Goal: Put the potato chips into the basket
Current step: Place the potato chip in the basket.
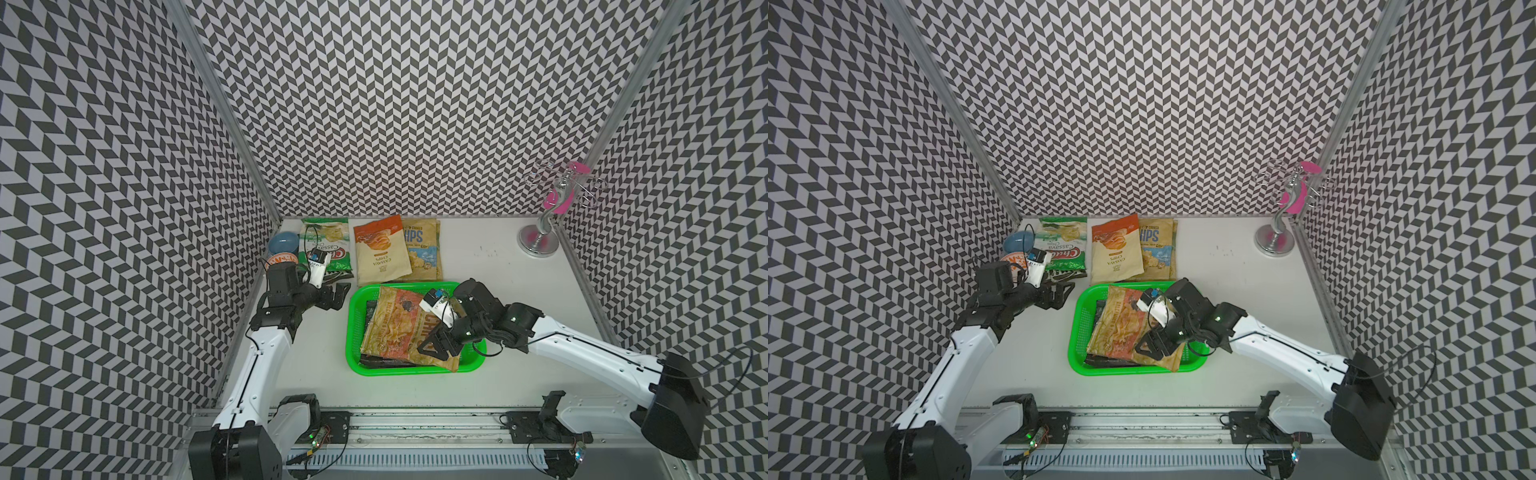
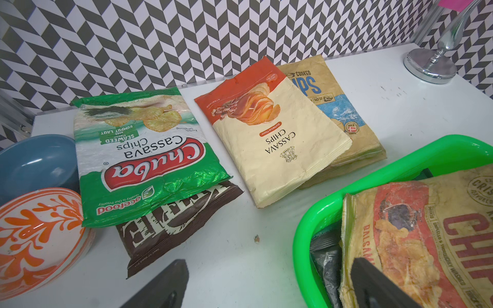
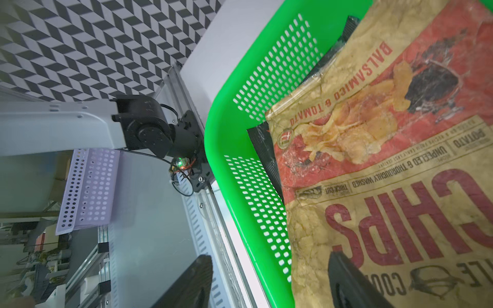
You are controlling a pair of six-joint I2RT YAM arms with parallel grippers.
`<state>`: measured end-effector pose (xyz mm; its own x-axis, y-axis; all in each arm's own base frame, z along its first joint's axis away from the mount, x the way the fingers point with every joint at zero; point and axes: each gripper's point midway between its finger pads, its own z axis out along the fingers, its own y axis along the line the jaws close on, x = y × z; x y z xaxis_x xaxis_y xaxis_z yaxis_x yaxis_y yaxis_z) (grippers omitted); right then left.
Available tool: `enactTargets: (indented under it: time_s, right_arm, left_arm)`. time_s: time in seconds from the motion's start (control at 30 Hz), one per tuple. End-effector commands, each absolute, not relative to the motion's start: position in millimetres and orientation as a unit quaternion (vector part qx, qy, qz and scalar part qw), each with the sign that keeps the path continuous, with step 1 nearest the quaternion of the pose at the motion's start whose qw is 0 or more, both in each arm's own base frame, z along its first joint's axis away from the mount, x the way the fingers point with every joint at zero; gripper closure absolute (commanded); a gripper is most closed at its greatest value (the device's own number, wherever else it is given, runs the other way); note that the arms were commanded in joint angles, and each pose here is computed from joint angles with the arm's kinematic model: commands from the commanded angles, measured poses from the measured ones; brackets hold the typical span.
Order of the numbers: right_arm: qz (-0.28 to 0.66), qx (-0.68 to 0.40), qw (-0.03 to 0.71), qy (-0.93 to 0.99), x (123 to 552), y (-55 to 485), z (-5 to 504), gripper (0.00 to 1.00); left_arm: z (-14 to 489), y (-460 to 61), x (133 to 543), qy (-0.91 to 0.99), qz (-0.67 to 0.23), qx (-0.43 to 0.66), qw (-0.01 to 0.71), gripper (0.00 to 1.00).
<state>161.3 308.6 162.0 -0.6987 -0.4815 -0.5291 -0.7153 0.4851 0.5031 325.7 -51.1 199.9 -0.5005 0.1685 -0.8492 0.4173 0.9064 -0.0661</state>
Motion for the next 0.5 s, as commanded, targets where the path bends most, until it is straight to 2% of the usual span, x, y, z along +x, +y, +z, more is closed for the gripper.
enactTargets:
  time_s: [0.0, 0.47]
  right_arm:
    - [0.297, -0.351, 0.151, 0.875, 173, 297, 136, 0.28]
    - [0.084, -0.307, 0.186, 0.93, 243, 269, 72, 0.26]
  left_arm:
    - [201, -52, 327, 0.853, -0.138, 0.173, 0.473, 0.01]
    - [200, -52, 327, 0.854, -0.136, 0.172, 0.472, 0.01]
